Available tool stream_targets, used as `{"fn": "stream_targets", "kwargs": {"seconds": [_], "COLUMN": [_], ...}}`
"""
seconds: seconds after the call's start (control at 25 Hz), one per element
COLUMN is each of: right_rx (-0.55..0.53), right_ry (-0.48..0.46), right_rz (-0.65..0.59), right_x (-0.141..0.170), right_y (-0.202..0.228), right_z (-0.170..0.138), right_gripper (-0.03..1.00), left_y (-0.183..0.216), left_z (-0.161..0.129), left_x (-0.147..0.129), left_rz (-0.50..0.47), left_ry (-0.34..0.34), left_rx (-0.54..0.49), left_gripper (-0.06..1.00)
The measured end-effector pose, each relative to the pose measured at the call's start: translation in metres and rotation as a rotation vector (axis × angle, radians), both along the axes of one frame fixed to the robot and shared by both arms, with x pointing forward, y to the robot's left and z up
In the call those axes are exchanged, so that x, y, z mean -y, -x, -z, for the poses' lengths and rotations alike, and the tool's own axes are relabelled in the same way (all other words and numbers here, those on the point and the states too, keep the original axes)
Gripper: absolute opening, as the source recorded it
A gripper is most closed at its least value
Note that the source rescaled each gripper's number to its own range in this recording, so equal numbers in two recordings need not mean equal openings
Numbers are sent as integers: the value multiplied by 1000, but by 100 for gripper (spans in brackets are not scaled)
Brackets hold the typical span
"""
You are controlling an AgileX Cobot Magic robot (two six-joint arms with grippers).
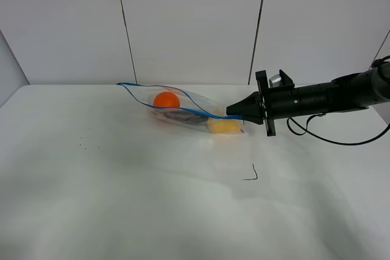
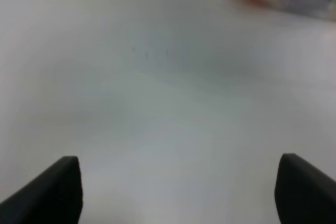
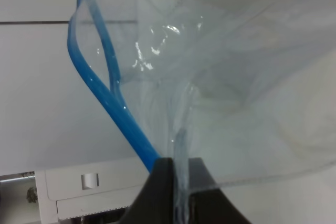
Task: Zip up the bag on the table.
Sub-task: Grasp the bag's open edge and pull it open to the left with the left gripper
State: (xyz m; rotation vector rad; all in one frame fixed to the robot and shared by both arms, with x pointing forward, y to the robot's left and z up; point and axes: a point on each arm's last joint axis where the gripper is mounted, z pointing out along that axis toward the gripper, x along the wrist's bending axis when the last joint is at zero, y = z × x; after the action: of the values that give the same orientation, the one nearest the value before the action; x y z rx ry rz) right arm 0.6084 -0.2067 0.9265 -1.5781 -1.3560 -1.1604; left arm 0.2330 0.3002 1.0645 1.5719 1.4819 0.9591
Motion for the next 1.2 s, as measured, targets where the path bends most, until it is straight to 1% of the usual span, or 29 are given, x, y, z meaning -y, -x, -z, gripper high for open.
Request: {"fn": "stream_targets", "kwargs": {"seconds": [0.08, 0.16, 0.2, 0.28, 0.36, 0.48, 0.52, 0.6, 0.64, 0.72, 0.76, 0.84, 0.92, 1.0, 1.2], "right_rx": [-1, -2, -3, -3, -5, -9, -10, -11, -11, -12, -13, -14, -14, -14, -14], "right_ry": [0, 0, 0, -1, -1, -2, -2, -2, -2, -4, -6, -8, -9, -13, -22], "right_rz": [0, 1, 1, 1, 2, 3, 3, 4, 4, 6, 8, 11, 12, 16, 26], "right_x": [0, 0, 0, 0, 0, 0, 0, 0, 0, 0, 0, 0, 0, 0, 0], "right_y": [0, 0, 0, 0, 0, 0, 0, 0, 0, 0, 0, -1, -1, -1, -2], "right_z": [0, 0, 0, 0, 0, 0, 0, 0, 0, 0, 0, 0, -1, -1, -2], "right_gripper": [0, 0, 0, 0, 0, 0, 0, 0, 0, 0, 0, 0, 0, 0, 0], "left_y": [-3, -13, -17, -35, -56, -90, -104, -128, -142, -168, -179, -203, -222, -239, -268], "left_z": [-18, -44, -57, -79, -98, -123, -127, -135, -137, -138, -138, -133, -127, -120, -107], "left_x": [0, 0, 0, 1, 1, 2, 2, 2, 3, 3, 4, 8, 16, 26, 54], "left_rz": [0, 4, 8, 29, 57, 118, 141, 206, 240, 317, 349, 409, 477, 555, 696], "left_ry": [1, -7, -15, -57, -109, -216, -251, -356, -407, -532, -581, -626, -632, -658, -813], "left_rx": [0, -7, -6, -34, -63, -101, -124, -147, -160, -155, -135, -93, -50, -20, 94], "left_gripper": [100, 100, 100, 100, 100, 100, 100, 100, 100, 100, 100, 100, 100, 100, 100]}}
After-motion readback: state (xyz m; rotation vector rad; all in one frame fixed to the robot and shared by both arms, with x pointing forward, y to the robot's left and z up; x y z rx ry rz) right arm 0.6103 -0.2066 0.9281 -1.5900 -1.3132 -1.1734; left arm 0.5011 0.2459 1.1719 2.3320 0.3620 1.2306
